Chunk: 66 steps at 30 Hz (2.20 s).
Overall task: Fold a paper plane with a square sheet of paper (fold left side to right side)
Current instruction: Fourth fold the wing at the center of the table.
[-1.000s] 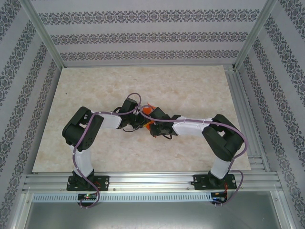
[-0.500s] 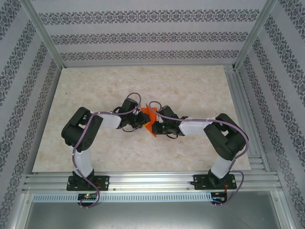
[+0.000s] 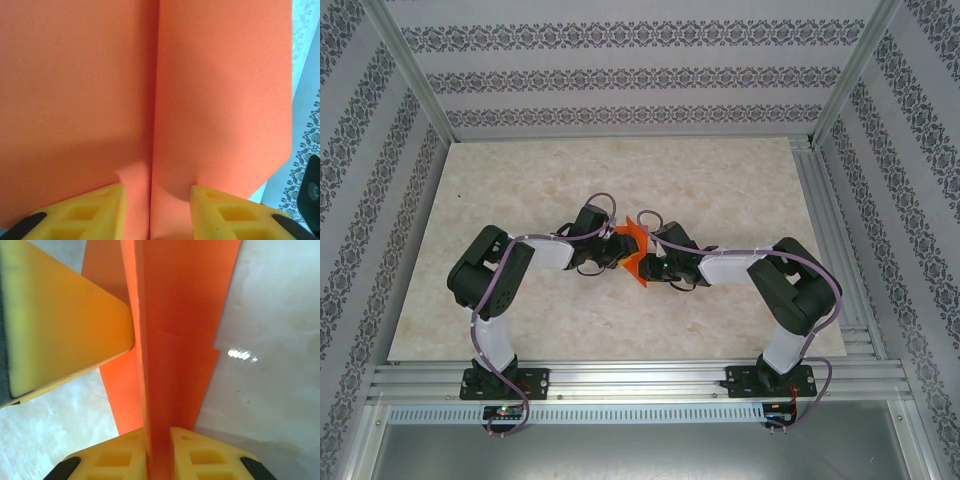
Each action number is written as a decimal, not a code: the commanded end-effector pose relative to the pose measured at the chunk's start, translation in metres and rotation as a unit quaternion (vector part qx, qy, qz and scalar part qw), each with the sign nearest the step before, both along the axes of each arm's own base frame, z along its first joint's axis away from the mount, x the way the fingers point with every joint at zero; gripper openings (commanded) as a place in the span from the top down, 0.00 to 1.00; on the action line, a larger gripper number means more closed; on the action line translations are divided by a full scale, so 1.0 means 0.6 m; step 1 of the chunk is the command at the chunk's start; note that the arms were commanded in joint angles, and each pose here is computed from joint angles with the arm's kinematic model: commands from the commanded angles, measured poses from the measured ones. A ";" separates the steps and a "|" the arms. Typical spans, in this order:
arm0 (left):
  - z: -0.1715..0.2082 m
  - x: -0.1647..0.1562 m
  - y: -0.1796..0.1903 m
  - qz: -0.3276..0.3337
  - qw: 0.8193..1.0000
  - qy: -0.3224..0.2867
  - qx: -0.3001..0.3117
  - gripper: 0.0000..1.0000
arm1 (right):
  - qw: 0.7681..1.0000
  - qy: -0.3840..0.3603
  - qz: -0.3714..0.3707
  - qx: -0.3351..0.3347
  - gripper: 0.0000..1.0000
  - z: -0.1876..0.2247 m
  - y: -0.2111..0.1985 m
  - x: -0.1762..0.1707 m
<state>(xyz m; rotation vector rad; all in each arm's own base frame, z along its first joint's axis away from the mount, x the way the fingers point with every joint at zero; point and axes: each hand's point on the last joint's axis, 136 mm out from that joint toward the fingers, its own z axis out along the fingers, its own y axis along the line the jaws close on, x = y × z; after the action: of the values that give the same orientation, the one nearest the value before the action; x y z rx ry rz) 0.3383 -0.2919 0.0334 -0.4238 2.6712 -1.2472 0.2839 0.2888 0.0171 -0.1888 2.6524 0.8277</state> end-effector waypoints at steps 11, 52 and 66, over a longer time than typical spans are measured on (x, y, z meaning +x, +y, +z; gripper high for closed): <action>0.056 0.000 0.003 -0.024 0.999 -0.034 0.034 0.60 | 1.000 0.017 -0.009 -0.001 0.83 -0.017 -0.012 -0.004; -0.052 -0.011 0.012 -0.029 0.995 0.033 0.085 0.59 | 1.000 0.019 0.010 0.022 0.76 -0.002 0.006 -0.002; -0.063 -0.016 0.021 -0.035 0.991 0.038 0.120 0.59 | 0.997 -0.009 0.001 0.071 0.60 0.067 -0.024 0.001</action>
<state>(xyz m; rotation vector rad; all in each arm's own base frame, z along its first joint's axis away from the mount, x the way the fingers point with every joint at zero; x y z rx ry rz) 0.3446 -0.2944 0.0285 -0.3326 2.7671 -1.0956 0.2858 0.2784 0.0438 -0.1587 2.6010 0.9511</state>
